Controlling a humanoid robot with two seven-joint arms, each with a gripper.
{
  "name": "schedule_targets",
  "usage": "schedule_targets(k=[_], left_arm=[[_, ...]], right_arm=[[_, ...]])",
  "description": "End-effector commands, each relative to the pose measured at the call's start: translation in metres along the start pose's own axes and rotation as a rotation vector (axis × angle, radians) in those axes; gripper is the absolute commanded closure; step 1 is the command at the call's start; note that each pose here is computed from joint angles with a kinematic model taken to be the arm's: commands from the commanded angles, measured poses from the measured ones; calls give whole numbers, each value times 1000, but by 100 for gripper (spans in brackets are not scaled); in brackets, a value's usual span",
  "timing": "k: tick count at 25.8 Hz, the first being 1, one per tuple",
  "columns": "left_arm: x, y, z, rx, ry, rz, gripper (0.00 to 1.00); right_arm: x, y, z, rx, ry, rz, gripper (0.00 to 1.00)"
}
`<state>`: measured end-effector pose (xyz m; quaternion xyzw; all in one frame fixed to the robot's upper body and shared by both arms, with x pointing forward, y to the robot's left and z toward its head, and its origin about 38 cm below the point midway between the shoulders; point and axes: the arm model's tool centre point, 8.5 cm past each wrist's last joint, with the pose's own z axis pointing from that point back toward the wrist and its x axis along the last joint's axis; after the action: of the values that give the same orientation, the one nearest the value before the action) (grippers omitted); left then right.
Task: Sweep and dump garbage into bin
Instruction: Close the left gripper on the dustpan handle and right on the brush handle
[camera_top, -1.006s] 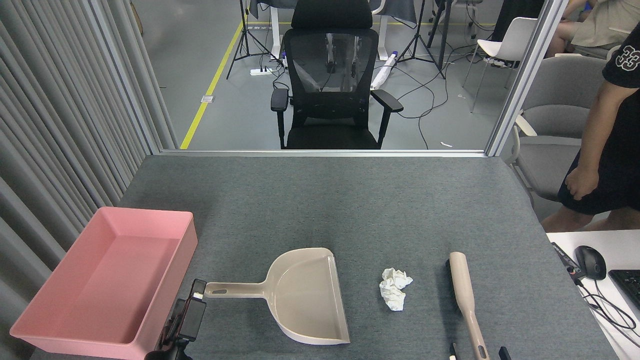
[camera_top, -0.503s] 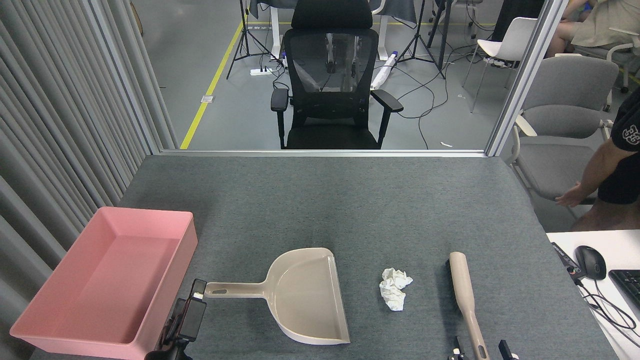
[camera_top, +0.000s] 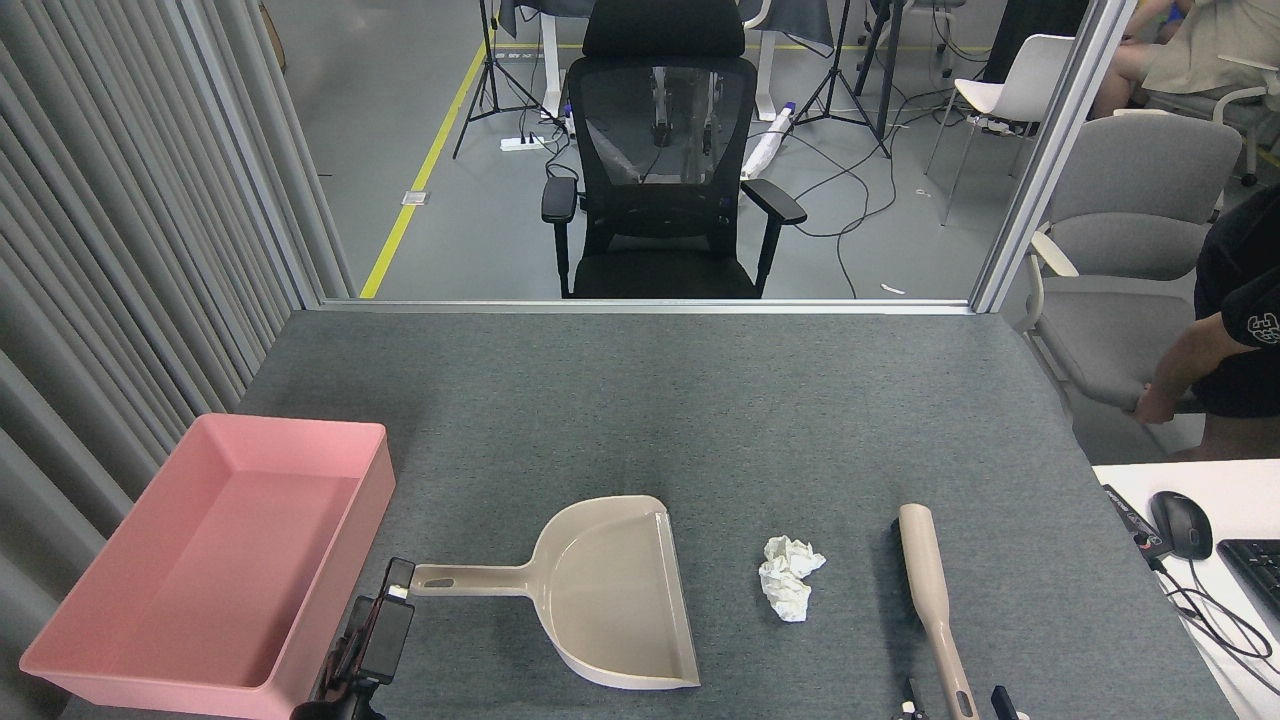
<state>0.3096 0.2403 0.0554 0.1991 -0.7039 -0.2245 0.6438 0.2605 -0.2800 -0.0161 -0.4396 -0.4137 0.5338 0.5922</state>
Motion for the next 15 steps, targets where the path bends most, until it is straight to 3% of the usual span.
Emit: schedule_targets(k=[1, 9, 15], left_arm=[[-4, -6, 1, -24, 4, 5, 1], [-35, -37, 11, -90, 28, 44, 1], [-45, -42, 5, -66, 59, 164, 1]], right_arm=[[1, 0, -2, 1, -1, -3, 8], [1, 1, -5, 3, -1, -3, 10], [1, 1, -4, 2, -1, -4, 14]])
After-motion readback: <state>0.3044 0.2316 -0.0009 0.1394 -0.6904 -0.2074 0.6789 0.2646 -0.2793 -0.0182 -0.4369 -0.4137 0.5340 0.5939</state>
